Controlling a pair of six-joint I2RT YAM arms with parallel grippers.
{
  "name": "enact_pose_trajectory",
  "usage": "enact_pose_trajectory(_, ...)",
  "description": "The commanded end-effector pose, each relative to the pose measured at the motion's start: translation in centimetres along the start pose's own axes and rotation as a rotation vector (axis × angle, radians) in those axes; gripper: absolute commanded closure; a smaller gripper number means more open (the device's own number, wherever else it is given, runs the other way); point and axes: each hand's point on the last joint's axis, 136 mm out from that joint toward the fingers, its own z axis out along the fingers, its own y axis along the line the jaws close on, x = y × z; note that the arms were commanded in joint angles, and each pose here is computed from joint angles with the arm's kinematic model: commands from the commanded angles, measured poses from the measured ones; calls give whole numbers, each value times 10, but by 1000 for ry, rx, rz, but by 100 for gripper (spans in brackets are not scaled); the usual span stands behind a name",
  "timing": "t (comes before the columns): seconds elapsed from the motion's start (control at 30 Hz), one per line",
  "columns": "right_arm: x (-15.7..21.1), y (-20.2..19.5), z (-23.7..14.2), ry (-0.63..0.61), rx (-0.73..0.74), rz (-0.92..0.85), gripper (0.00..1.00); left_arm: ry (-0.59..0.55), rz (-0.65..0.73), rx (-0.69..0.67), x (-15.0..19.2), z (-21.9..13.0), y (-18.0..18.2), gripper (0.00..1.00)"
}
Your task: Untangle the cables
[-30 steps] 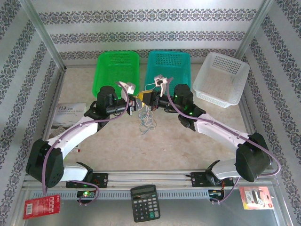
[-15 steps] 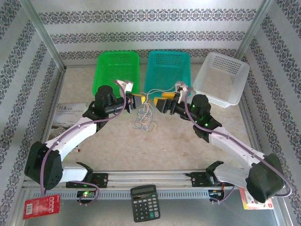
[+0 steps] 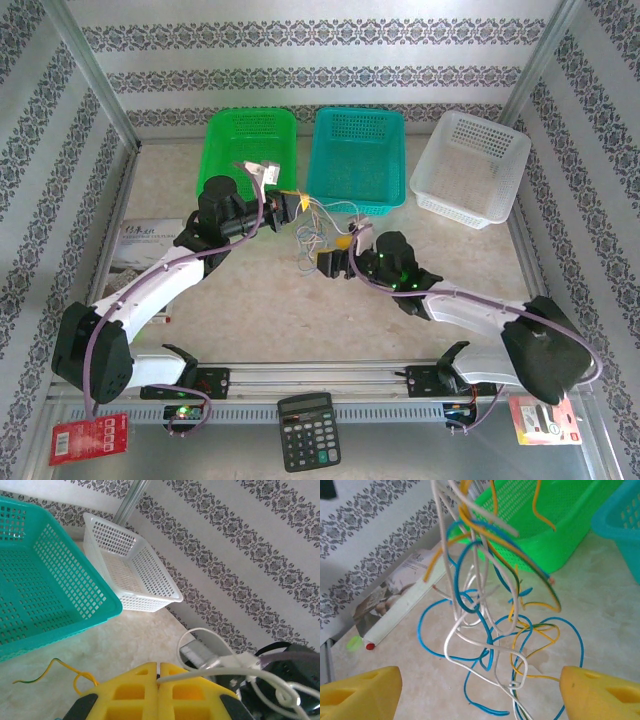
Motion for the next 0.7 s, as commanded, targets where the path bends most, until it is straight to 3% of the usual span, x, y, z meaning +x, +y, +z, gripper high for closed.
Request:
enact_pose_trajectory(0.0,-31,9,12,-109,1,-74,17,-81,39,74,-29,-6,-30,100)
enact_pose_trajectory(0.2,-42,-5,35,-179,53,-61,18,-101,15,91,-34,-8,-36,100)
enact_pose_trajectory(0.3,-41,-12,44,-193,70,-38,24,-112,-4,99,-37,-8,-37,100)
enact_pose_trajectory(0.53,-24,-21,49,-184,70,14,95,-161,-53,139,-52,-11,-49,100)
enact_pose_trajectory(0.57,-20,-23,48,-181,75,19,100,-170,-58,145,-55,-12,-51,100)
enact_pose_trajectory(0.67,-4,-31,41,-163,94,48,100,-203,-74,160,-68,-16,-60,100)
